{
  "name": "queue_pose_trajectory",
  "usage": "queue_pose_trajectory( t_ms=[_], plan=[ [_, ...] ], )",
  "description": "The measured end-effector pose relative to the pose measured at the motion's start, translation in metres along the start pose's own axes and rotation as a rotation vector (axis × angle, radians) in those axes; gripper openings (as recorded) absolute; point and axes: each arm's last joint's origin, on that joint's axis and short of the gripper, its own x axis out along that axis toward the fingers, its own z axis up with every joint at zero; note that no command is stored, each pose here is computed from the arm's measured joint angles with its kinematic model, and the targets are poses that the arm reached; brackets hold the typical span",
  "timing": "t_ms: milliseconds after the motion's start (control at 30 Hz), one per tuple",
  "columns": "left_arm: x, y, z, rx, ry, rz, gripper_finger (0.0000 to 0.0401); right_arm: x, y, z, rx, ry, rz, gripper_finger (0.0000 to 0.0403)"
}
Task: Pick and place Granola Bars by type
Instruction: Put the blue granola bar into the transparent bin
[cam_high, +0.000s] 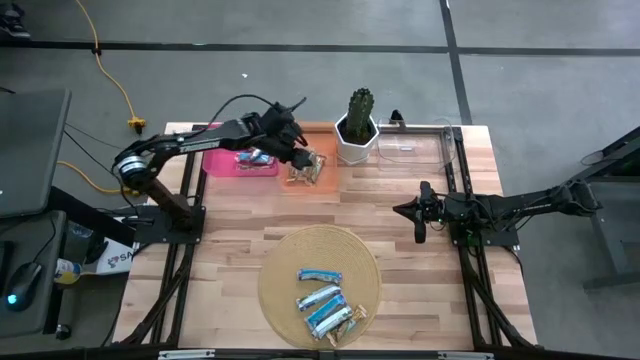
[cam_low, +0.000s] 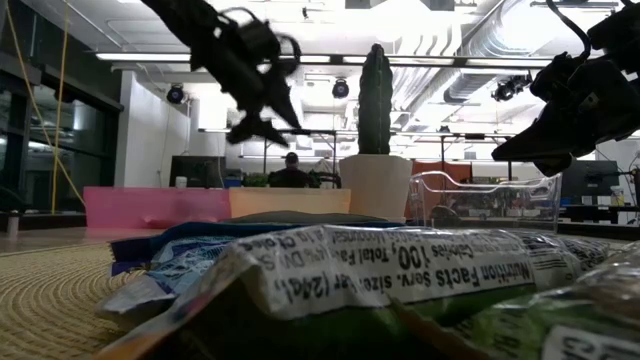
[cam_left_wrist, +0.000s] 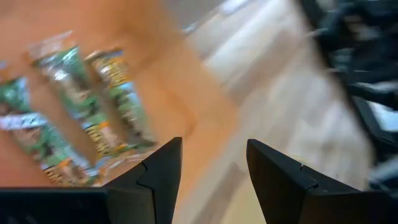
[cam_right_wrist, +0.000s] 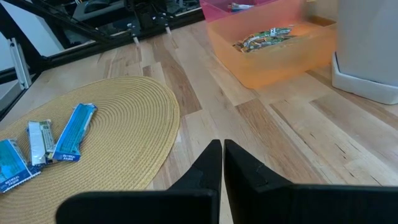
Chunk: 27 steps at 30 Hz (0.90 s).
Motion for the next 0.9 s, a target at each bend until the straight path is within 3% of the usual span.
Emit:
queue_pose_trajectory(
  t_ms=[200,433,900],
  plan=[
    [-0.034,-0.027,-0.005,0.103,-0.007,-0.187,0.0177,0.000,0.000,0.000,0.001,0.000,-0.001,0.0000],
    [-0.062,-0.072,-0.028,0.229,-0.018,-0.312,0.0177,0.000,0.000,0.000,0.002,0.000,0.000,0.0000],
    [-0.085,-0.163,-0.117,0.337,-0.019,-0.351,0.0177,0.000,0.000,0.000,0.002,-0.001,-0.001,0.0000]
  ],
)
